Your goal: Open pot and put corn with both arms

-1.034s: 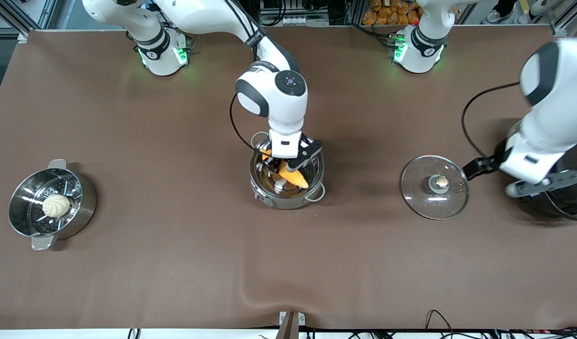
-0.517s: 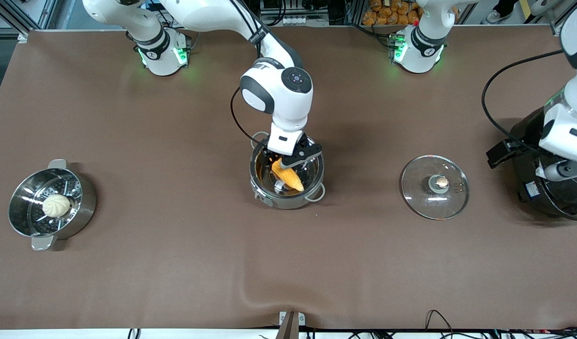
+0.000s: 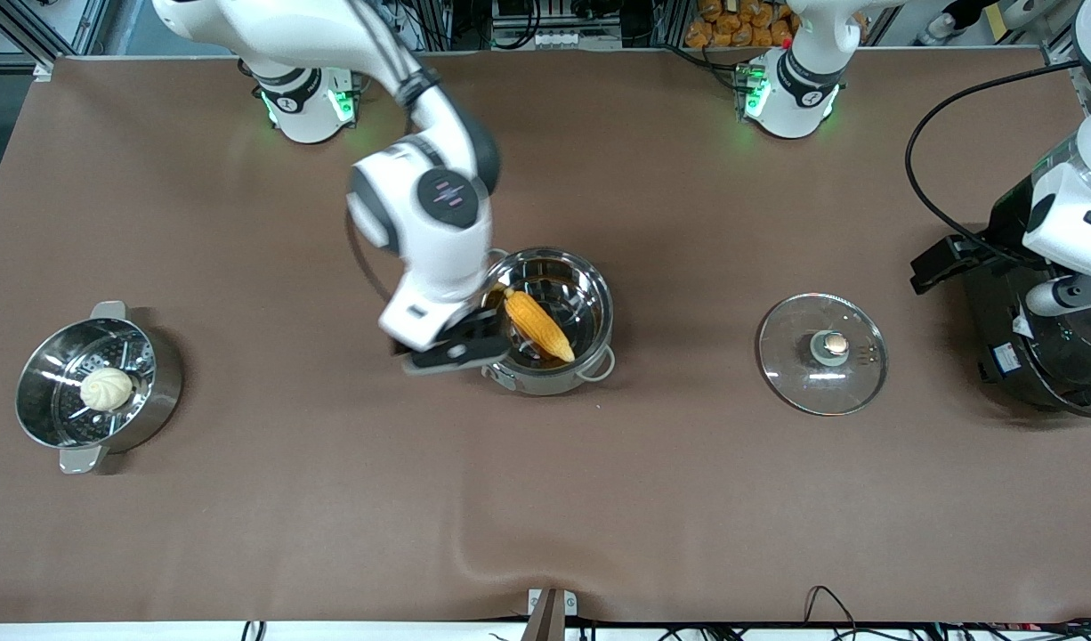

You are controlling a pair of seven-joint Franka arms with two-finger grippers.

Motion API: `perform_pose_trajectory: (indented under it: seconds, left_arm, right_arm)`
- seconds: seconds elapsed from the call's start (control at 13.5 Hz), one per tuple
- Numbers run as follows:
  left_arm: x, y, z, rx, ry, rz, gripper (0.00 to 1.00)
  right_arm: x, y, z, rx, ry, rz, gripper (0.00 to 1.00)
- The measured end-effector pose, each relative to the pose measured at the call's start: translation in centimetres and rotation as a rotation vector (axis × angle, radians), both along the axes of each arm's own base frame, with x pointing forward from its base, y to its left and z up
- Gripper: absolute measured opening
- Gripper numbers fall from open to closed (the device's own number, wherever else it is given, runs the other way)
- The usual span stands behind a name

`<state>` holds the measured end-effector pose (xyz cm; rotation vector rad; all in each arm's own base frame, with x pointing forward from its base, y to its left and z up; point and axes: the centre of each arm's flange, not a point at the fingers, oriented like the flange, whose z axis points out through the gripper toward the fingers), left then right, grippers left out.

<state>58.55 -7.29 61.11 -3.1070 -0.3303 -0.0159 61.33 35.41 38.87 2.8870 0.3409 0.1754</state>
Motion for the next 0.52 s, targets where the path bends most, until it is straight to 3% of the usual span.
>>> perform_pose_trajectory:
  seconds: [0.15, 0.3, 0.52]
  left_arm:
    - [-0.4, 0.0, 0.5, 0.002, 0.019, 0.0, 1.0]
    - [-0.6, 0.0, 0.8, 0.003, 0.021, 0.0, 1.0]
    - [-0.6, 0.0, 0.9, 0.003, 0.023, 0.0, 1.0]
  right_arm:
    - [2.4, -6.2, 0.3, -0.011, 0.052, -0.029, 1.0]
    - [4.5, -13.5, 0.5, 0.045, 0.112, -0.056, 1.0]
    - [4.6, -21.9, 2.3, 0.086, 0.152, -0.056, 1.0]
